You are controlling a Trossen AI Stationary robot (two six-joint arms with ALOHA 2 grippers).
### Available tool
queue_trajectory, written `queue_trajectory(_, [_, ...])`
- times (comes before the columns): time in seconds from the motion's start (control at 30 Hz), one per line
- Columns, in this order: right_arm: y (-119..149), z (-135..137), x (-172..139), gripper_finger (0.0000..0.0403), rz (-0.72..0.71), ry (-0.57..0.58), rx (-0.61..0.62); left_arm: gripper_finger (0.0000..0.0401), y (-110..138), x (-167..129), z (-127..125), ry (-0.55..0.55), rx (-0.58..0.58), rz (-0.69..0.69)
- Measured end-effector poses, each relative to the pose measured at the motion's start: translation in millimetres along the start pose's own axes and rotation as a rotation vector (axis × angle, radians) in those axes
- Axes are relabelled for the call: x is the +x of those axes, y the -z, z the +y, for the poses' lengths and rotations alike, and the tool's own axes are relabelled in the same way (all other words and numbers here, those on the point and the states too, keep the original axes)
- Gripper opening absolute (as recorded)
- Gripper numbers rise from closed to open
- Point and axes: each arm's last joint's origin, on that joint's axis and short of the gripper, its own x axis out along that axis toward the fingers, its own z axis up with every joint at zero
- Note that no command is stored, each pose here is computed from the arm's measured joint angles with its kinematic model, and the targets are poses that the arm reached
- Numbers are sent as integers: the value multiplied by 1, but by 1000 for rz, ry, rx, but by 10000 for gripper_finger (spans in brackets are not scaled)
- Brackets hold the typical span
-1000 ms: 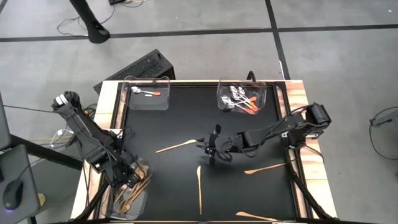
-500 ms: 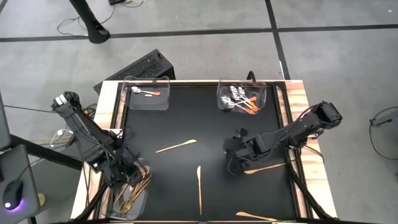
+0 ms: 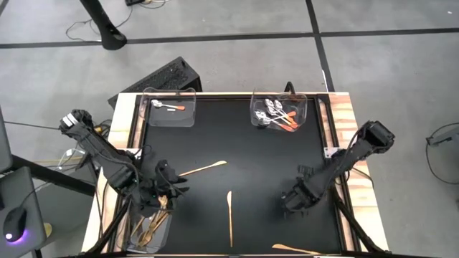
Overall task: Sort silverware by color (type)
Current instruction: Remove the silver and orange spoon from the top left transparent bin
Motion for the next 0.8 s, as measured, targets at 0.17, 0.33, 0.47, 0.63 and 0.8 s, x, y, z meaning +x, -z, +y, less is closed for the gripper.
queue_trajectory(0.17, [11,11,3,123,49,-2,-44,139,-3,5,2,-23,24,-14])
queue_trajectory(0.33, [18,13,3,123,63,22,-35,139,-5,0,4,-10,23,-22])
queue_trajectory(0.47, [20,11,2,123,74,44,-31,139,-4,-1,3,-5,27,-19])
queue_trajectory(0.63, [16,10,3,123,38,54,-40,139,-4,-1,3,-3,29,-16])
queue_trajectory(0.8, [-12,4,4,123,-166,71,-80,139,-5,-1,8,-45,62,-26])
